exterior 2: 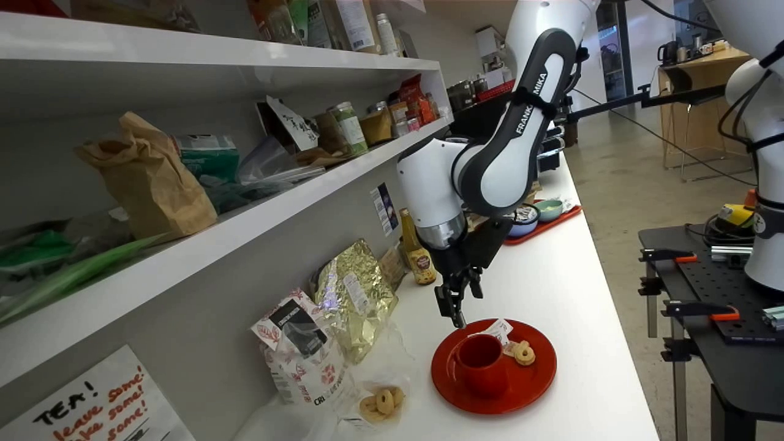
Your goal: Remove the red mug from the red plate.
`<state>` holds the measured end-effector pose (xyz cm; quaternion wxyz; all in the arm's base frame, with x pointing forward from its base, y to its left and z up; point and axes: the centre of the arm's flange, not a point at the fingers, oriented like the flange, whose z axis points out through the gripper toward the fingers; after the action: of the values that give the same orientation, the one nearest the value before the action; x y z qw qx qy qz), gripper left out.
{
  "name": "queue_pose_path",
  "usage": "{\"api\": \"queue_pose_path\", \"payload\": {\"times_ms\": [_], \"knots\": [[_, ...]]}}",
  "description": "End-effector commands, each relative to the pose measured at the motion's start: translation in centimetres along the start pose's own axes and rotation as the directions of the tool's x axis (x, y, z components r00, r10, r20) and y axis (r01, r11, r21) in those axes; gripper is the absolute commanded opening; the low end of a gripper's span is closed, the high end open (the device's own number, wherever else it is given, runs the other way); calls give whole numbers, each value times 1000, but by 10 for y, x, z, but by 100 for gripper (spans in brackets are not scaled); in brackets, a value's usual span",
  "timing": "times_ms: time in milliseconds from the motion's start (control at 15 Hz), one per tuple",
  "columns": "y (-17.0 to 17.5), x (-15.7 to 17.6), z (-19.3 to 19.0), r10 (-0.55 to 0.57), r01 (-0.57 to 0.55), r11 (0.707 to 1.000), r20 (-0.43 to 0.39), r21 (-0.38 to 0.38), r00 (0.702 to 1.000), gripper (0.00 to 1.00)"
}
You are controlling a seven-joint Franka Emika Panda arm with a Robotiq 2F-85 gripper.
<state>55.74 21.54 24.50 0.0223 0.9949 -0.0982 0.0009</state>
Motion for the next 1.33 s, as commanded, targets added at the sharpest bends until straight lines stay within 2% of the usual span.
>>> {"api": "queue_pose_path", "payload": {"times_ms": [0,600,1267], "knots": [[-8,12,10,1,-2,1000,61,21,998,100],[6,18,44,19,-22,1000,170,18,985,100],[20,36,86,29,-22,999,271,-28,962,100]]}}
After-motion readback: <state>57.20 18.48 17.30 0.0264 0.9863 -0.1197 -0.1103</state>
